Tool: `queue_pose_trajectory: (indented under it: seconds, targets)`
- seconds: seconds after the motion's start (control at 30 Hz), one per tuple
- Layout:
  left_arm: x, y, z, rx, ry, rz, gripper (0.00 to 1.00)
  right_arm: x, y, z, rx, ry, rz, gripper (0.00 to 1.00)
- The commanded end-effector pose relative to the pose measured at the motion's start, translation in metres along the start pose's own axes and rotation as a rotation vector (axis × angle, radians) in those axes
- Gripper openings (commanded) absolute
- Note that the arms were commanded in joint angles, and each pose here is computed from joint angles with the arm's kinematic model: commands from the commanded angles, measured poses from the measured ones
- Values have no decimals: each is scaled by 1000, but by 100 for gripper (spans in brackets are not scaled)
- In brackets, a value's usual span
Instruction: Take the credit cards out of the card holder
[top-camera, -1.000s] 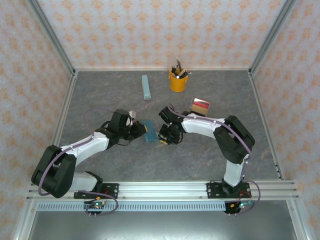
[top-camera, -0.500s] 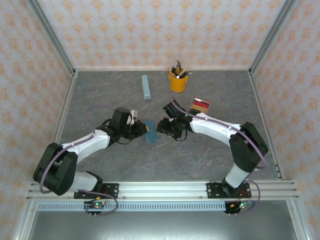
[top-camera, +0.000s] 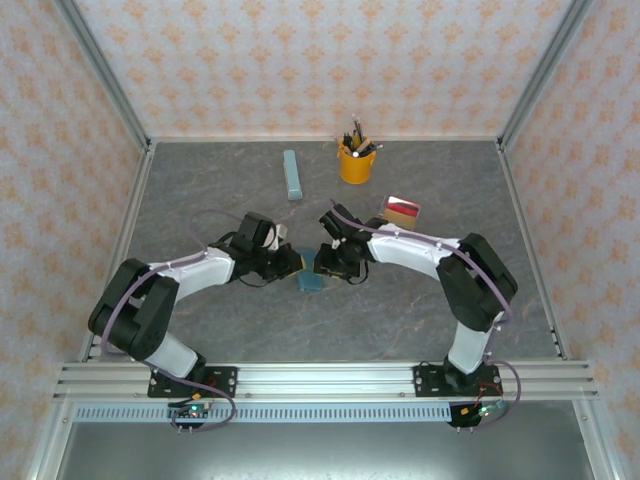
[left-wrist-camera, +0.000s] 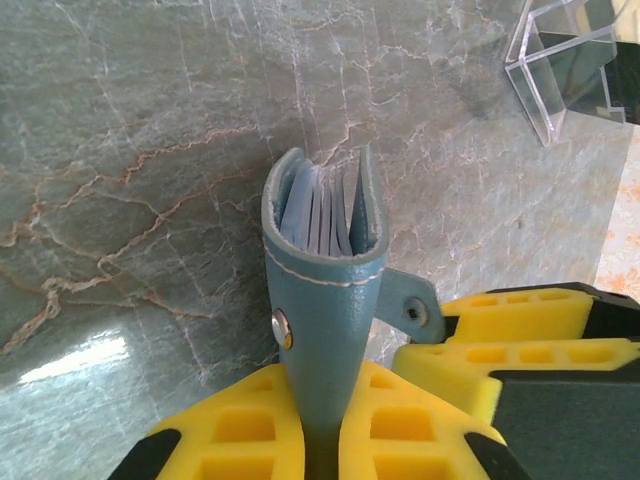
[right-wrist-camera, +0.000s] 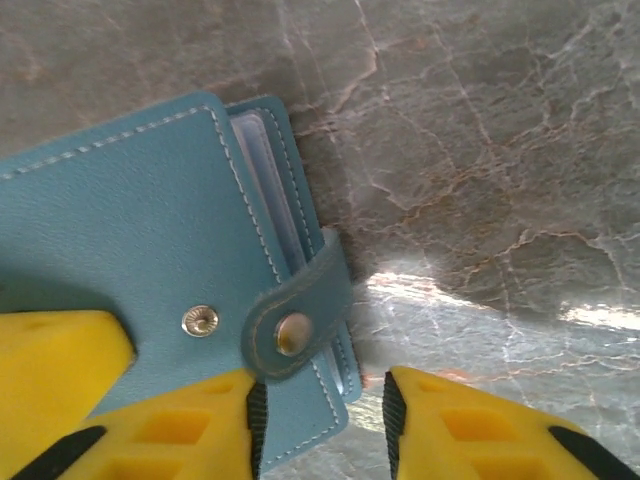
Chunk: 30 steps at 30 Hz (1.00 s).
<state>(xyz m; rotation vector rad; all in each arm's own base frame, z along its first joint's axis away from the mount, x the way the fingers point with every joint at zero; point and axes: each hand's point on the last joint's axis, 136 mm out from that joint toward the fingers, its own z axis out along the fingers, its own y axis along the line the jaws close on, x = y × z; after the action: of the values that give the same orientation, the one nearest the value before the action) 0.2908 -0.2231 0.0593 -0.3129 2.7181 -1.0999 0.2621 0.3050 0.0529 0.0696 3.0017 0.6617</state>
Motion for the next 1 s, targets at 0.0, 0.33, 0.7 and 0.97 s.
queue_pose_trajectory:
  seconds: [0.0,0.33,0.7,0.97]
  targets:
    - [5,1,2,-19,41,15,0,-8,0,-5,55,-30,-24,34]
    - [3,7,3,-62,45,7,7,-16,-16,-1,155,-56,-12,25]
    - [-1,11,-4,-114,22,-2,47,-23,-17,-1,182,-85,-17,20]
    - [-15,23,-37,-208,-81,-27,81,-29,-12,-19,178,-142,-50,4]
